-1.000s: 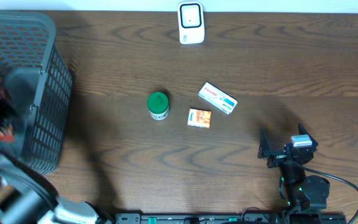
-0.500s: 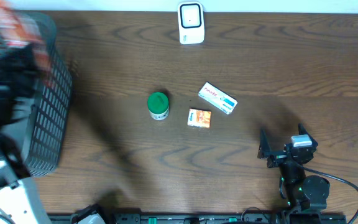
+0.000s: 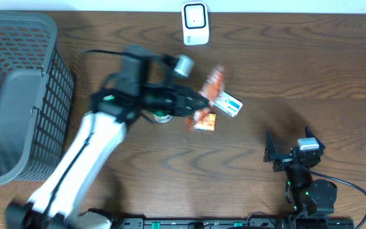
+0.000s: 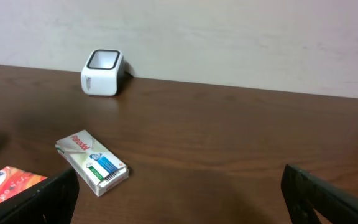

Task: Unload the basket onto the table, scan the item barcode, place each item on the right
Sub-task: 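Move the red candy bar past the scanner and drop it on the table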

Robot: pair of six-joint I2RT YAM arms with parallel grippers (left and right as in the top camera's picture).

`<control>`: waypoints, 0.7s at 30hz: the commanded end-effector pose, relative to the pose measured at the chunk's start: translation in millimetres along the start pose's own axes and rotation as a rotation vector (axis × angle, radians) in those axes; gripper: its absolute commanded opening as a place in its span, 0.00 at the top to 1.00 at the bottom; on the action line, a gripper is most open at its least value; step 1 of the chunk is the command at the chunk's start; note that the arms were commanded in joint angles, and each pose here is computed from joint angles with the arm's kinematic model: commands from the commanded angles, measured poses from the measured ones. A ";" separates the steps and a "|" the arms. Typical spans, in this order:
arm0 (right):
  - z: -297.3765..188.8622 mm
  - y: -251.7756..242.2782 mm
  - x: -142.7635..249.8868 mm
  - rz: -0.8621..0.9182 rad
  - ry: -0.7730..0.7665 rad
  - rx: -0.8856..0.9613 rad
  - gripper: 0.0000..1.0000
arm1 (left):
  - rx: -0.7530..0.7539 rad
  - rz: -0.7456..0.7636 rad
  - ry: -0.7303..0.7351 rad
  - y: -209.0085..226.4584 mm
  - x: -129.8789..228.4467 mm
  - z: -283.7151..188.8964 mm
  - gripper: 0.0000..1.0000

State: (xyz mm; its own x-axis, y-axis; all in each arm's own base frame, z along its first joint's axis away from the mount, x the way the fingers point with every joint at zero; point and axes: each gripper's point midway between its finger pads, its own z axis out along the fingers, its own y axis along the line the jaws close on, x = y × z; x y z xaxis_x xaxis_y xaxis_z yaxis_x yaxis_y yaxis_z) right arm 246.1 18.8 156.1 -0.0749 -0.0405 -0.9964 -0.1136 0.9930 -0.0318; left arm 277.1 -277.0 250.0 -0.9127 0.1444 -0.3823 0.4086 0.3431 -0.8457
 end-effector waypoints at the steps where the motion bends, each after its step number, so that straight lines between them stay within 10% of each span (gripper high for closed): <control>1: 0.0 2.0 0.4 -0.013 0.000 -0.007 0.01 | 0.091 -0.074 0.154 19.4 22.4 40.6 0.93; 12: 0.0 2.0 0.4 -0.013 0.000 -0.007 0.01 | 0.287 -0.309 0.315 40.8 37.1 72.1 0.93; 15: 0.0 2.0 0.4 -0.013 0.000 -0.007 0.01 | 0.285 -0.338 0.311 40.2 33.1 72.6 0.18; 21: 0.0 2.0 0.4 -0.013 0.000 -0.007 0.01 | 0.302 -0.274 0.221 33.0 -1.3 73.7 0.17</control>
State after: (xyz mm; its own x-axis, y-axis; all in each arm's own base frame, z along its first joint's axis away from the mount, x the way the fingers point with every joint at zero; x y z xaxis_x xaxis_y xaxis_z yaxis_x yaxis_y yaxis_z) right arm 246.1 18.8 156.1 -0.0749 -0.0405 -0.9964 -0.1136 0.9930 -0.0318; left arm 277.0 -332.6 181.6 -0.9389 0.3321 -0.0898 0.1376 0.1231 -0.9828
